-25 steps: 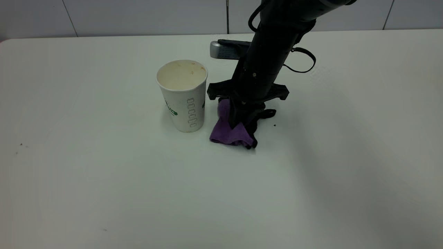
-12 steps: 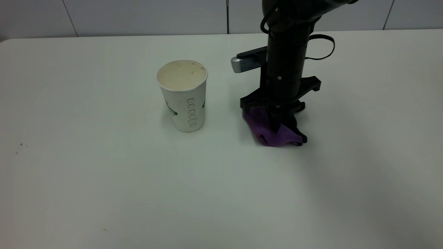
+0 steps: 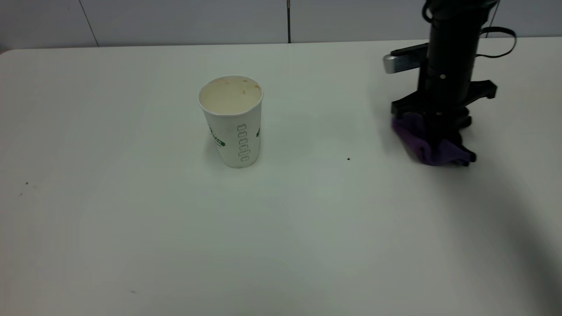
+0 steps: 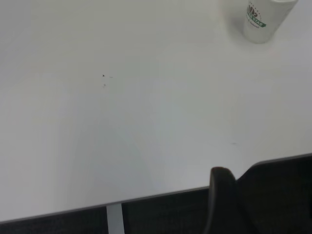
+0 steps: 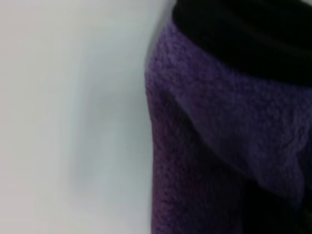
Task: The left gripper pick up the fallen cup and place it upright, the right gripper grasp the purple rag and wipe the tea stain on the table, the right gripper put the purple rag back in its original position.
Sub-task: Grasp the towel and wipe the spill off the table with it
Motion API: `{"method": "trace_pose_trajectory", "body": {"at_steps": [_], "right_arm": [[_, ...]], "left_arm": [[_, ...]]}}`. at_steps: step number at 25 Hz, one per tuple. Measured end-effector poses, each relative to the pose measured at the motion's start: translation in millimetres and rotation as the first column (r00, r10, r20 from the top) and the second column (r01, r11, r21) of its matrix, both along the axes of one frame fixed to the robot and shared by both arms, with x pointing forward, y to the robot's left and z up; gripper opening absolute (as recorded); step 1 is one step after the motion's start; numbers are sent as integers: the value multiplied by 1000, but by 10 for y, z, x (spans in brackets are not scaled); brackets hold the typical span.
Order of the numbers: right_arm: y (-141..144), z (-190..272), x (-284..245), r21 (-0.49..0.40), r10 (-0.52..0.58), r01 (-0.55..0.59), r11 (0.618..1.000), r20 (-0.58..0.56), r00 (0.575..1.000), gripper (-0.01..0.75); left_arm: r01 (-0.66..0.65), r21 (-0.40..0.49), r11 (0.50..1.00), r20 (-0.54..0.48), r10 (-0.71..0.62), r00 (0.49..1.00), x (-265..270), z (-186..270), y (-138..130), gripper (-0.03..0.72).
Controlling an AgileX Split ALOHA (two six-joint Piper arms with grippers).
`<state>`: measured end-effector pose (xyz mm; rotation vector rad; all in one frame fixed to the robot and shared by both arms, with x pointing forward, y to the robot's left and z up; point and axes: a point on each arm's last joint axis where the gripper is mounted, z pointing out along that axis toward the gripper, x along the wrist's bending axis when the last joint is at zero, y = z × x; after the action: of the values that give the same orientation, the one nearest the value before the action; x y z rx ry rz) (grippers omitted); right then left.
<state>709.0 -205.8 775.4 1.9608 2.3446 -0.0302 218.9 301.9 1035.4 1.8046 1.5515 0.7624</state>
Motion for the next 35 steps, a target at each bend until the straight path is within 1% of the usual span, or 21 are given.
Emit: {"method": "trace_pose_trajectory", "body": {"at_steps": [4,7,9,13,15,17,20,23,24,26,27,29,31,33,35], "right_arm": [[-476,3,38,-51,-65,63,997,-29,997,45],[-680,3,20,-49,-118,115,992,-67,991,45],[-667,0,11,-12,-114,113,993,-83,990,45],[-455,-1,-2,95,-31,40,995,-97,995,50],[-373,0,-6,115,5,5,993,-93,996,71],[-342,0,-8,111,31,-21,994,-91,995,118],[-375,-2,-6,72,54,-47,996,-88,995,231],[-471,2,1,-32,64,-67,997,-87,994,395],[-514,6,3,-80,69,-76,994,-89,994,447],[-591,26,-3,-165,55,-71,984,-99,994,529],[-620,50,-10,-197,44,-65,978,-107,993,557],[-644,154,-13,-225,24,-49,973,-112,993,596],[-634,329,10,-218,16,-34,975,-87,996,599],[-594,544,32,-183,15,-25,983,-55,998,589],[-493,801,38,-121,33,-36,992,-23,999,580]], "left_arm": [[0,0,1000,0,0,1000,0,0,0,448],[0,0,1000,0,0,1000,0,0,0,448],[0,0,1000,0,0,1000,0,0,0,448],[0,0,1000,0,0,1000,0,0,0,448],[0,0,1000,0,0,1000,0,0,0,448],[0,0,1000,0,0,1000,0,0,0,448],[0,0,1000,0,0,1000,0,0,0,448],[0,0,1000,0,0,1000,0,0,0,448],[0,0,1000,0,0,1000,0,0,0,448],[0,0,1000,0,0,1000,0,0,0,448],[0,0,1000,0,0,1000,0,0,0,448],[0,0,1000,0,0,1000,0,0,0,448],[0,0,1000,0,0,1000,0,0,0,448],[0,0,1000,0,0,1000,0,0,0,448],[0,0,1000,0,0,1000,0,0,0,448]]}}
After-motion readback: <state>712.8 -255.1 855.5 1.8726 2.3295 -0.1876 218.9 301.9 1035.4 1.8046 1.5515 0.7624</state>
